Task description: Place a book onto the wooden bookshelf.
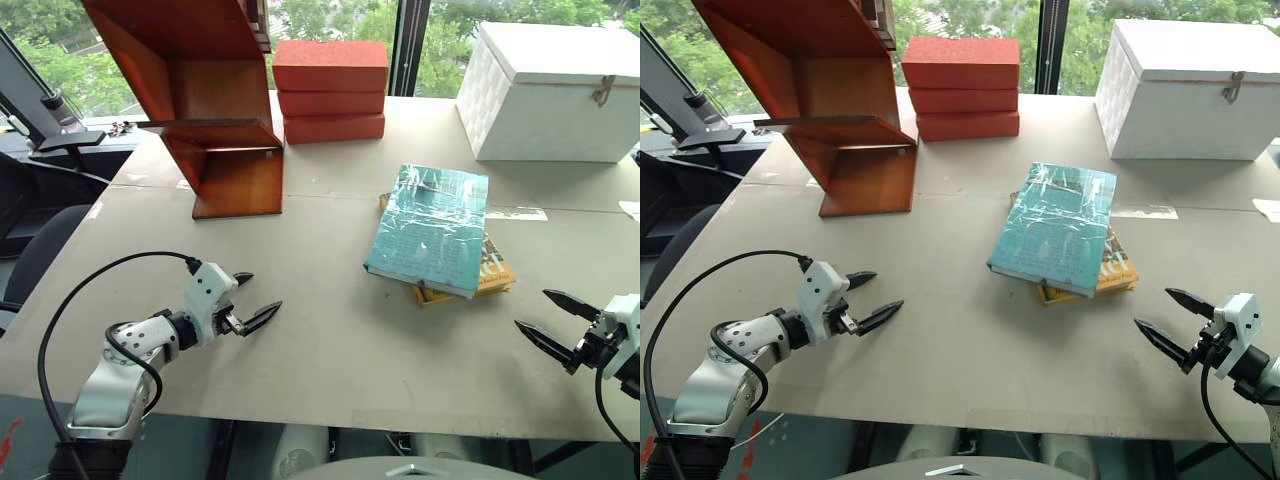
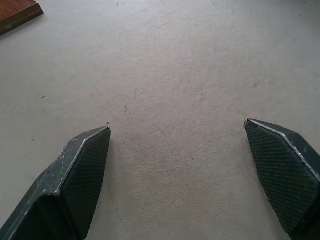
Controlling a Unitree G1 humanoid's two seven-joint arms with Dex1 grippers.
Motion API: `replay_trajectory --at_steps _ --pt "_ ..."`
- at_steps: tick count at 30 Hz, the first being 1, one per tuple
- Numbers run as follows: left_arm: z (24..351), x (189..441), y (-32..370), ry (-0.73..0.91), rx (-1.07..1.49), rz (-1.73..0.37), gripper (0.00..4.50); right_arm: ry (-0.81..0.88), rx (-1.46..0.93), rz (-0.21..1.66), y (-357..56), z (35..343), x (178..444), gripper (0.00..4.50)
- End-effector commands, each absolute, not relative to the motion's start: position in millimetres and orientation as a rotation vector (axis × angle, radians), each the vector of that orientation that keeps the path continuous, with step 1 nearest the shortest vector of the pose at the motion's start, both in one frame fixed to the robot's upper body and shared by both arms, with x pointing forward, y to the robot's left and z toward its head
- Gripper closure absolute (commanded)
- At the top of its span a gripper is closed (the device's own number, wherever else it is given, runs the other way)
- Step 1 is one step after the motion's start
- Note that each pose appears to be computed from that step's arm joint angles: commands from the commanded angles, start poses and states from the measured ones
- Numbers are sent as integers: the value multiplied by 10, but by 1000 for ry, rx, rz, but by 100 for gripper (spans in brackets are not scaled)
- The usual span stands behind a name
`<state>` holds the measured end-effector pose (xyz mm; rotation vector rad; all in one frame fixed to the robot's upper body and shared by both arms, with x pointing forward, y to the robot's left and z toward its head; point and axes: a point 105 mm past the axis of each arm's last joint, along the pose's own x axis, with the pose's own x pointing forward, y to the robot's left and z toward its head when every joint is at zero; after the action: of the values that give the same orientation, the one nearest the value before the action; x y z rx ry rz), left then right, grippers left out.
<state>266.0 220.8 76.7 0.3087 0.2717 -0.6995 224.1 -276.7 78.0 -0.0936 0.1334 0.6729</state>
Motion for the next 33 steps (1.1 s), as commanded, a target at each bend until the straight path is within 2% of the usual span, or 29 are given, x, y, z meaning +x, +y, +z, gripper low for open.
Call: replay_trajectory --at_steps 1,4,13,21,24,27,33 --pt "867 2645 2122 212 294 -684 9 121 -107 683 -2842 870 2317 0" --pt "928 2572 2032 169 242 -667 9 137 -108 708 -2827 863 2447 0" --pt "940 2515 1979 162 216 -677 9 144 -112 724 -2829 846 2489 0" --pt "1028 2650 1943 142 210 -720 9 127 -131 715 -2847 908 2450 0" --pt "1088 2702 1823 156 104 -808 9 99 -143 743 -2800 995 2384 0" --pt "1095 2858 1613 234 -13 -929 9 37 -129 812 -2651 1207 2283 0" --pt "1165 3480 1293 376 -302 -987 9 -68 -43 854 -2408 1619 2185 0"
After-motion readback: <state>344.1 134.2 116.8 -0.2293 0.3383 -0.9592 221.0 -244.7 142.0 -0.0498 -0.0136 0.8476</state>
